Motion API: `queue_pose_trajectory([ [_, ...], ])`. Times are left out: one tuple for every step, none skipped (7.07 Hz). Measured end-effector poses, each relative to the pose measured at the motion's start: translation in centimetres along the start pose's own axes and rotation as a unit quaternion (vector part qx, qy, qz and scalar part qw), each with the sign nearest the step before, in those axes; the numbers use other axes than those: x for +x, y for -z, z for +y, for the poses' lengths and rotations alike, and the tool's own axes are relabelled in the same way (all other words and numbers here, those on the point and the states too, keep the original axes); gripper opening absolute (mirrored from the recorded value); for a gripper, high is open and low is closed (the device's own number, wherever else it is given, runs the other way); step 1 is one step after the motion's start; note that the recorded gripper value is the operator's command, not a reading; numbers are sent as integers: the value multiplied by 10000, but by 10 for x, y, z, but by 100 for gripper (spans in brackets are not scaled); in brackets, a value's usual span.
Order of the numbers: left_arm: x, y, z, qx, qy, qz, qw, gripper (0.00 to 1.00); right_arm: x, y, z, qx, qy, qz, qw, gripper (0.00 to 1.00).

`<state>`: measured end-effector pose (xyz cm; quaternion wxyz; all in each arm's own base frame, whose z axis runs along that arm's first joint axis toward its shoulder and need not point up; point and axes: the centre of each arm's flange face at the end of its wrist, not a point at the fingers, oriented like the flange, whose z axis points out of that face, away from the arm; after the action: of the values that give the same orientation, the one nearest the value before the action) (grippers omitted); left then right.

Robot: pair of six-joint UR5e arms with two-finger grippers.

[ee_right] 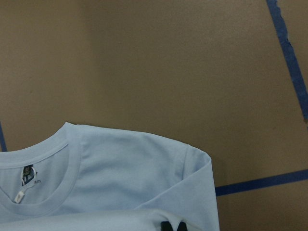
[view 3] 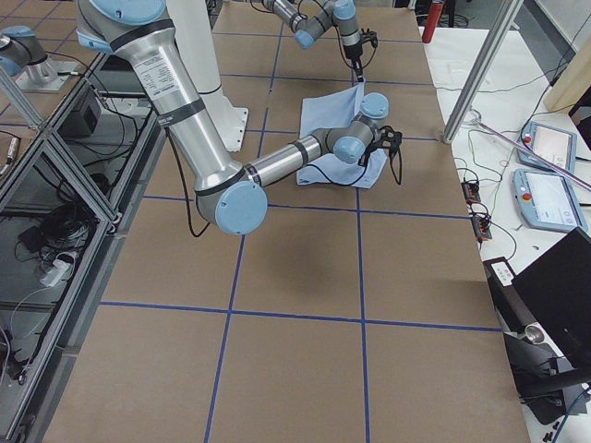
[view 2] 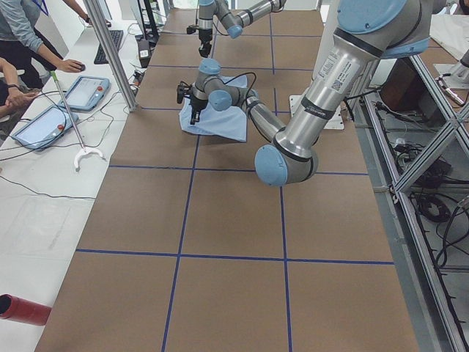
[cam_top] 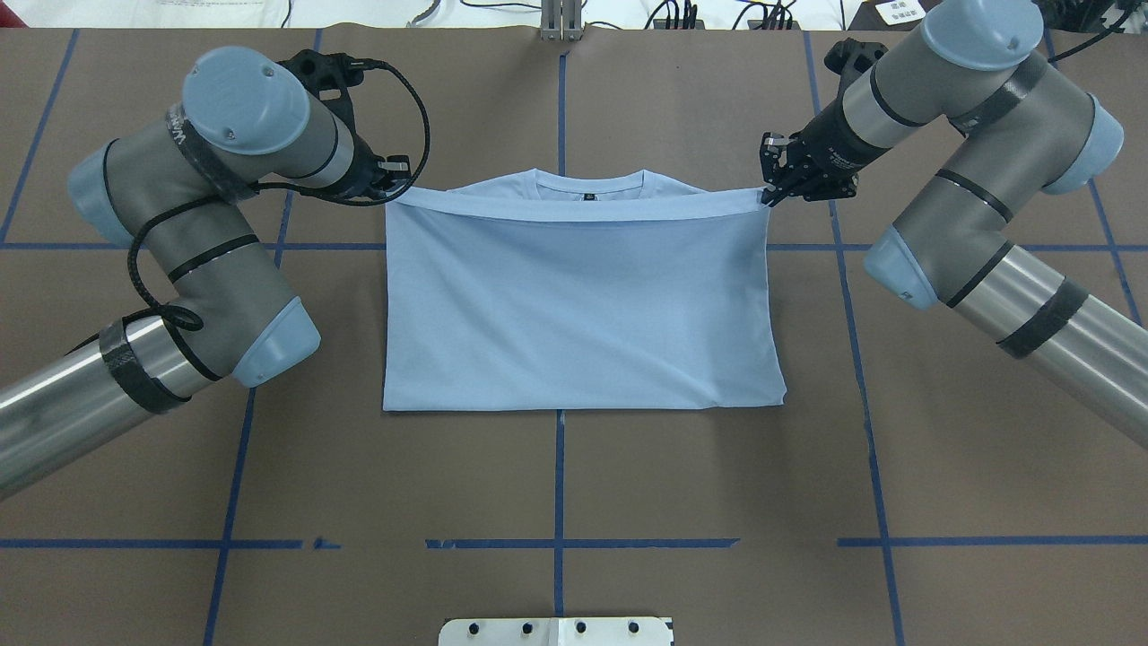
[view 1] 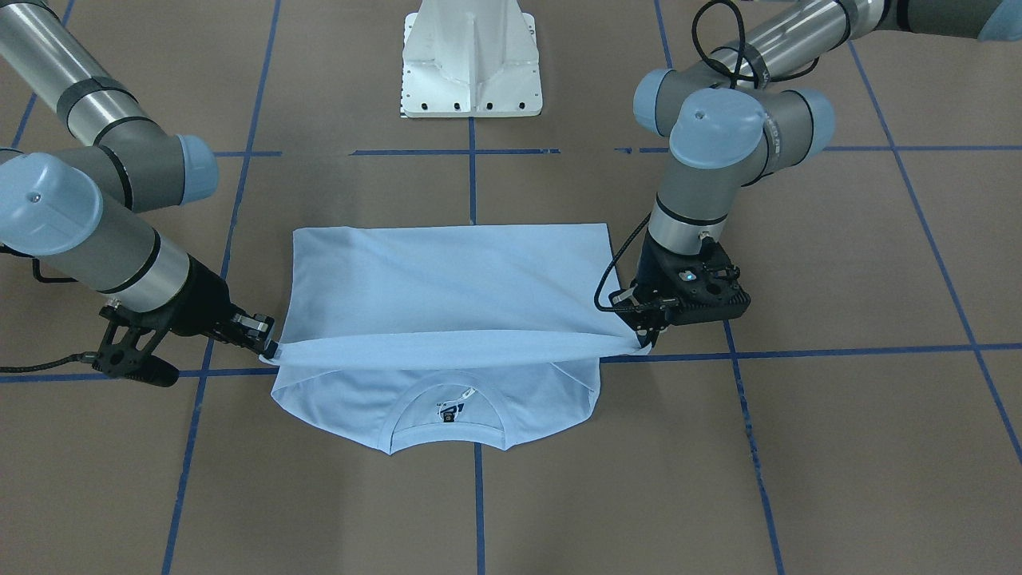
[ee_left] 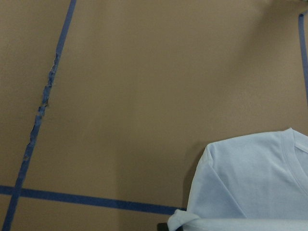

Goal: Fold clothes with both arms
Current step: 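Lower the hem onto the collar and open both grippers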

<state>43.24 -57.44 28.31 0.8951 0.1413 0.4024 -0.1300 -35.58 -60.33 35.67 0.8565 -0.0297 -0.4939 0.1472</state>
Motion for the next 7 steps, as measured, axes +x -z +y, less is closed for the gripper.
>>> queue_pose_trajectory([
  [-1,-18,-4,-7,18,-38,10000,0,5,-7,-5,-18,36,76,10000,0],
  [-1,-34,-9,-4,29,-46,10000,0,9,-12,-9,-30,51,126,9999,0],
  [2,-42,-12,11,30,-15,10000,0,8,-14,-10,-27,80,137,9999,0],
  [6,-45,-13,24,27,20,10000,0,1,-13,-10,-17,116,120,9999,0],
  [11,-44,-14,33,27,53,10000,0,-3,-13,-10,-6,137,112,9998,0],
  [16,-43,-16,38,29,74,10000,0,-5,-13,-10,18,145,114,9998,0],
  [19,-43,-17,38,32,74,10000,0,-6,-13,-12,79,143,135,9998,0],
])
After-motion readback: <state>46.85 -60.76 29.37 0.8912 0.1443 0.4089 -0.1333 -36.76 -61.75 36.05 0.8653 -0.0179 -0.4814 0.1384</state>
